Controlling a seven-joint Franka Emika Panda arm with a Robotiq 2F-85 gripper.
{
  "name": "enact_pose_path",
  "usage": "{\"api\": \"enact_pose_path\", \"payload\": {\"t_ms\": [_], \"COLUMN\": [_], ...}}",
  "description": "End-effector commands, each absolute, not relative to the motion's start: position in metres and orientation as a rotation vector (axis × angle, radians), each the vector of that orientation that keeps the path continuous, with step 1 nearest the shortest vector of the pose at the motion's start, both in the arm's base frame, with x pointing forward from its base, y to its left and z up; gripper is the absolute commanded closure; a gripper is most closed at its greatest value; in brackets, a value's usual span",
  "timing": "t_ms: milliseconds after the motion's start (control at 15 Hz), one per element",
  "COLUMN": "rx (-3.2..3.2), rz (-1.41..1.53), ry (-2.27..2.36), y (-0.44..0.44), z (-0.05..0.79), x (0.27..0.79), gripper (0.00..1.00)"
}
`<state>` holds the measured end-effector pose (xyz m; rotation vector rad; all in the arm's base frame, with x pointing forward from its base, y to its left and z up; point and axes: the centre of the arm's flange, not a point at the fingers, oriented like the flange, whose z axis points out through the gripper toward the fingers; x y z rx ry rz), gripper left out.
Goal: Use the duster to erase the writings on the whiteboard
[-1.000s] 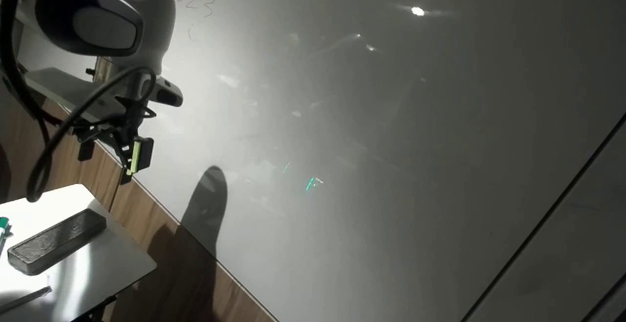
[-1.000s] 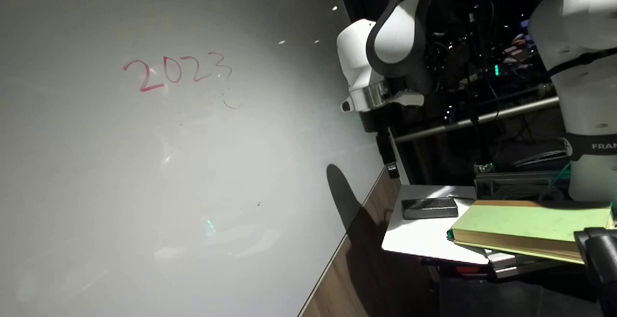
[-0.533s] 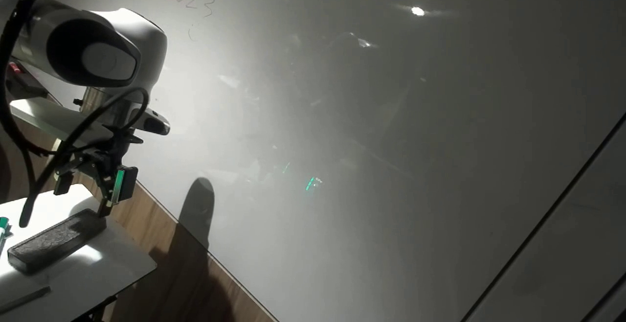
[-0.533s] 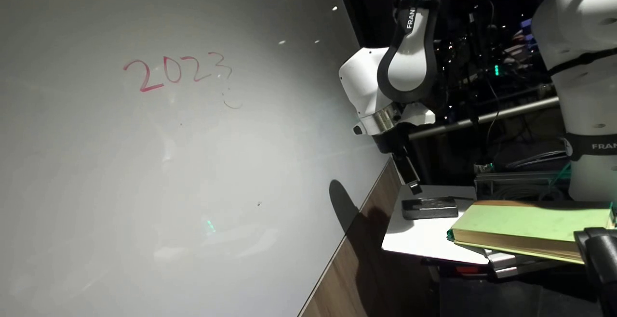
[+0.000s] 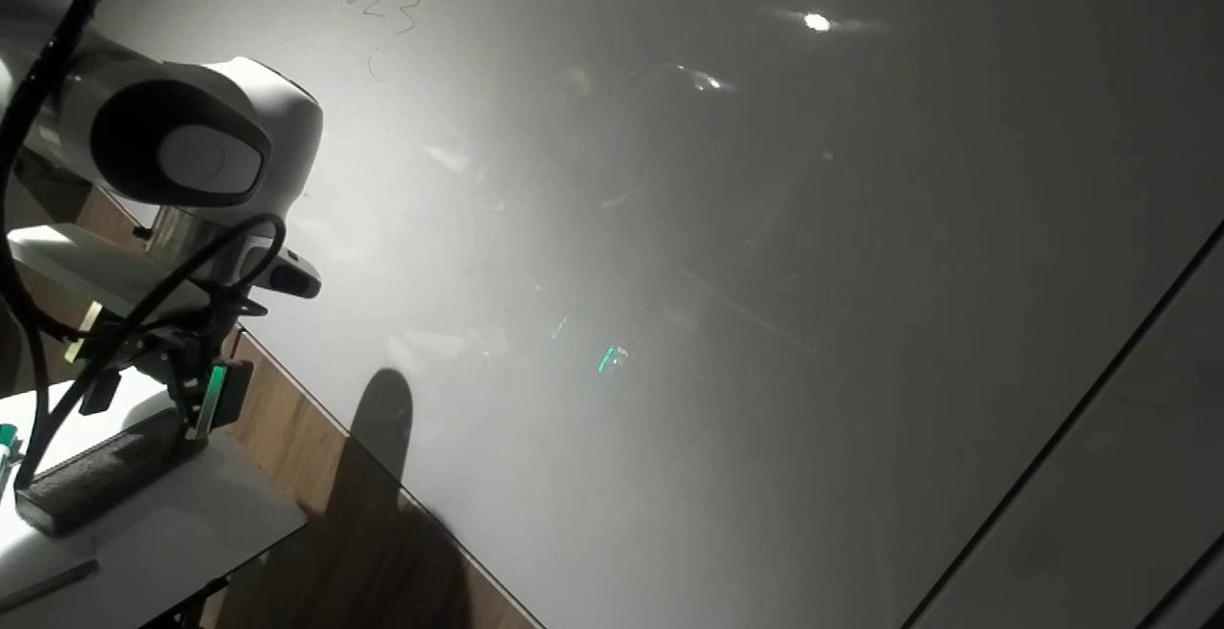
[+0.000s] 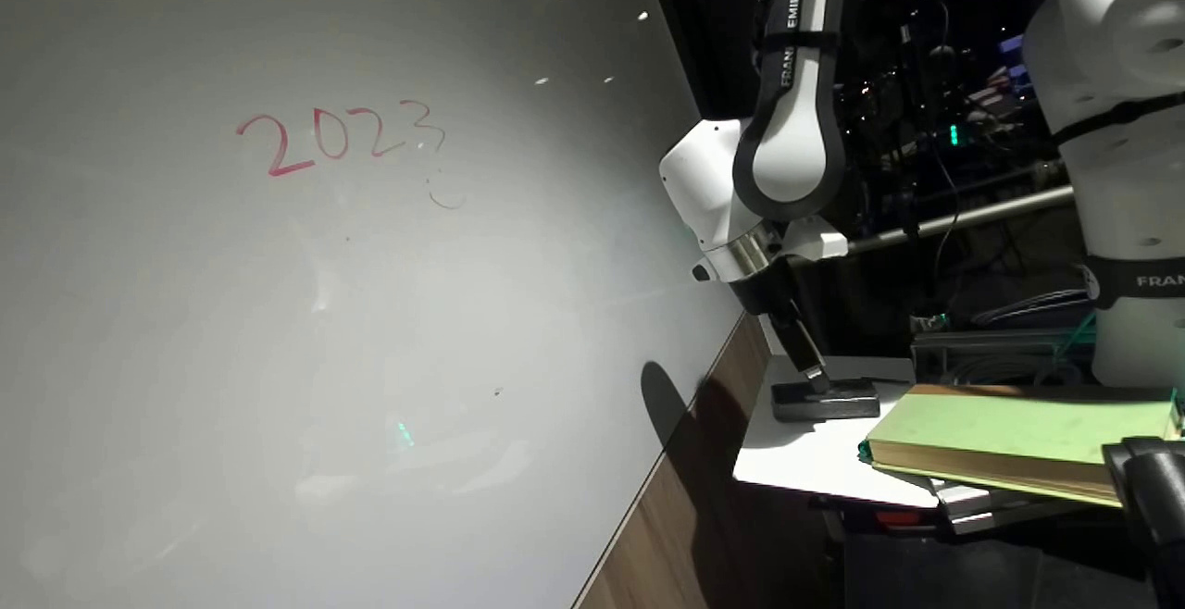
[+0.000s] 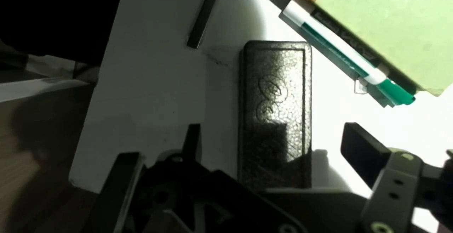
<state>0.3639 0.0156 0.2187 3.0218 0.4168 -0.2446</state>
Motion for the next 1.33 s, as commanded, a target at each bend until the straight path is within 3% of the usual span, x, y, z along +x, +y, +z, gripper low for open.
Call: {"api": "enact_pose_path", "payload": {"t_ms": [0,267,467,800,1000,1267], "rx": [3.020,3.028,3.027,2.999,2.967,2.994], "rz": [-0.269,-0.280,-0.238,-0.165,-0.115,0.081], "ry": [0.408,0.424,0.442,0.485,0.526,0.552], "y": [0.006,0.014,0.021,0.033,0.045,0.077], "z": [0.191,0.187,0.193,0.197,0.209,0.286], "x": [0.313,0.310,0.310,0.315,0.316,0.352], "gripper": [0.00,0.00,0.35,0.70,0.70,0.70]}}
